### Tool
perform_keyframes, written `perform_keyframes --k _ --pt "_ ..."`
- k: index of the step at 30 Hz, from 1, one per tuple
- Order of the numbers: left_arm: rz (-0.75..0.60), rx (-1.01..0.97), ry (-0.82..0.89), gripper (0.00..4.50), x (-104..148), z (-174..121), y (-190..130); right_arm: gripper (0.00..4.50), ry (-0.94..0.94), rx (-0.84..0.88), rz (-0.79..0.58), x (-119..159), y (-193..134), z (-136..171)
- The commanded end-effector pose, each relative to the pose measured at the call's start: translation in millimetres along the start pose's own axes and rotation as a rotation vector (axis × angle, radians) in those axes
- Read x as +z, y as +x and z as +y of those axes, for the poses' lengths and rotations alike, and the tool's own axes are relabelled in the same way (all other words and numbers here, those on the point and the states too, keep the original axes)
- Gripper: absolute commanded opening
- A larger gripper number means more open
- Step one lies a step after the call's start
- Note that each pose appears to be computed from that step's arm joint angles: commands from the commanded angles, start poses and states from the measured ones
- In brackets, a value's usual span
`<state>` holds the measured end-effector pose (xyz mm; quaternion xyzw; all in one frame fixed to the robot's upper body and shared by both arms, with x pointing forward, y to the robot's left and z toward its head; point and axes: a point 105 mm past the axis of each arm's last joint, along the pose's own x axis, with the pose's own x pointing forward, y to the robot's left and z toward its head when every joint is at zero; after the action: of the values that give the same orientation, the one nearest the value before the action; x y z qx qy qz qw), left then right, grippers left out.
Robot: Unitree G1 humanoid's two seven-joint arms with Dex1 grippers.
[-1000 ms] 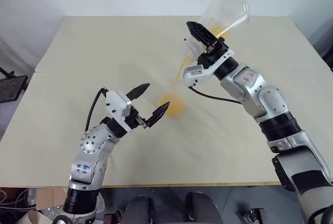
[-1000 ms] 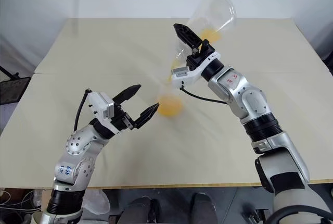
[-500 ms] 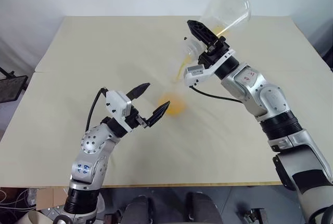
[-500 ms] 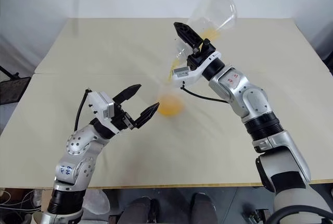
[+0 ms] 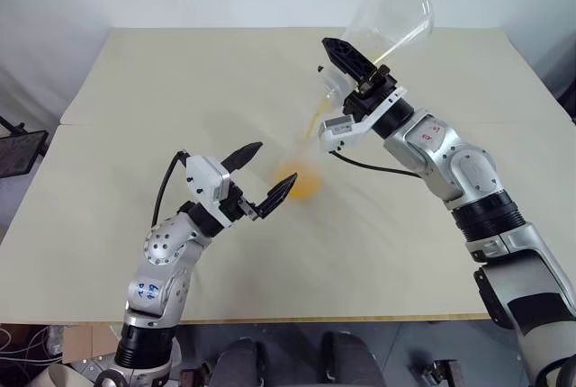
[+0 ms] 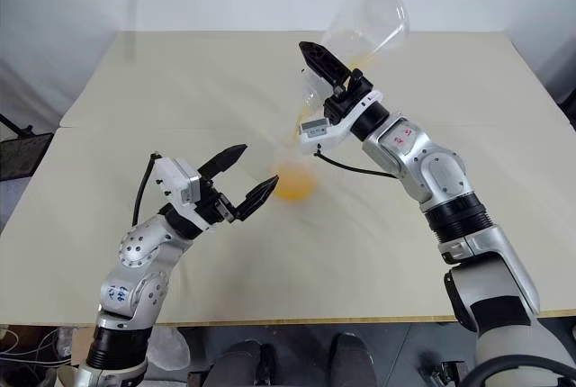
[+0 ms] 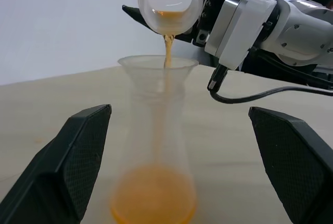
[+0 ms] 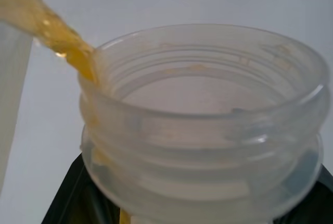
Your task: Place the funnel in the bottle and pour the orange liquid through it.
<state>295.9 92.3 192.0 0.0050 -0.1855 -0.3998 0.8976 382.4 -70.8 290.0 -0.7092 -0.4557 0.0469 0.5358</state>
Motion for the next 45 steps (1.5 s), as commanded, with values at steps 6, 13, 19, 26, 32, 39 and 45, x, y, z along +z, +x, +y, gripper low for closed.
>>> perform_keyframes --k 6,13,19,26,32,39,45 --pt "-0.041 -0.007 0.030 4.50 9.6 -1.0 2.6 2.75 -0.057 -0.062 -0.032 -0.4 5.9 -16.7" --pt "-0.048 -0.005 0.028 4.50 9.4 -1.6 4.5 2.75 -0.074 -0.074 -0.027 -2.6 7.0 -20.3" --pt "-0.051 -0.003 0.025 4.50 8.5 -2.2 5.1 2.75 -0.081 -0.078 -0.026 -3.4 7.4 -21.6" --pt "-0.053 -0.001 0.029 4.50 8.5 -0.8 5.0 2.75 -0.086 -0.084 -0.020 -4.3 8.0 -21.4" --pt "-0.055 -0.002 0.031 4.50 8.7 -0.2 5.6 2.75 0.016 -0.068 0.016 -9.2 7.1 -16.9" --pt "-0.043 -0.003 0.038 4.50 9.1 2.0 2.6 2.75 0.368 -0.062 0.180 -38.4 -5.3 -23.3" --pt "-0.030 -0.008 0.029 4.50 9.1 2.4 -2.0 2.75 0.998 -0.059 0.433 -84.6 -42.8 -6.8"
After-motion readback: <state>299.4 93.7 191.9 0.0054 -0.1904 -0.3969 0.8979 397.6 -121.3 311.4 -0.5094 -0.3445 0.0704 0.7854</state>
